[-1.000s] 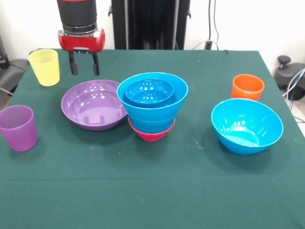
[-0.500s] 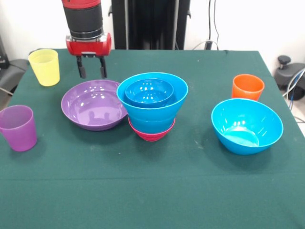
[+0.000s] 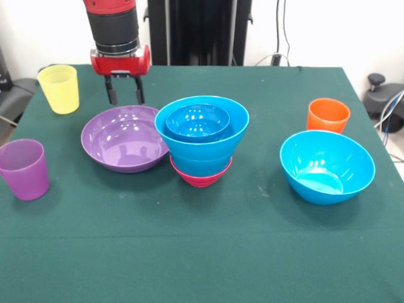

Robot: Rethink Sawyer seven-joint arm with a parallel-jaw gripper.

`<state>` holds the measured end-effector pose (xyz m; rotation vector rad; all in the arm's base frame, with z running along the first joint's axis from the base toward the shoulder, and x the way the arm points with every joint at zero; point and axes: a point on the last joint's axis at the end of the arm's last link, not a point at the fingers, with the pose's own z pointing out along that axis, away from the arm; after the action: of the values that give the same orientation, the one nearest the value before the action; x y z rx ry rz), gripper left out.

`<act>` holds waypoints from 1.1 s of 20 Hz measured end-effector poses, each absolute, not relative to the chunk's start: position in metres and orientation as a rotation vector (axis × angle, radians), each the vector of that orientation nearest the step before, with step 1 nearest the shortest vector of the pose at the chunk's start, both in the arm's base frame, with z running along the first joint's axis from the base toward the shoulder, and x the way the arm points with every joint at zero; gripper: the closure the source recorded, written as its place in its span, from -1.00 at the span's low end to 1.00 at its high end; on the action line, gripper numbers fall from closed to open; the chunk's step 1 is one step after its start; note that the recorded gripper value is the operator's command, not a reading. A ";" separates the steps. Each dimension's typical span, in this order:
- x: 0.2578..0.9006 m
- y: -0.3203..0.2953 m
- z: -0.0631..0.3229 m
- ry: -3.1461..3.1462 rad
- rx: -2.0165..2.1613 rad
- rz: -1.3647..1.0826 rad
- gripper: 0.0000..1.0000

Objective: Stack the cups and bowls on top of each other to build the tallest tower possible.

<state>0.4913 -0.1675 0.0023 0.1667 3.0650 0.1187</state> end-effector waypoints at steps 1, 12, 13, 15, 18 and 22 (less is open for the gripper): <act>0.491 -0.168 0.002 3.065 0.168 0.119 -1.00; 0.490 -0.169 0.002 3.066 0.172 0.116 -1.00; 0.490 -0.170 0.002 3.067 0.173 0.115 -1.00; 0.489 -0.170 0.002 3.068 0.175 0.113 -1.00; 0.487 -0.172 0.001 3.072 0.180 0.109 -1.00; 0.484 -0.174 0.000 3.079 0.188 0.102 -1.00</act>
<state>0.4842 -0.1743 -0.0004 0.1878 3.0788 0.1020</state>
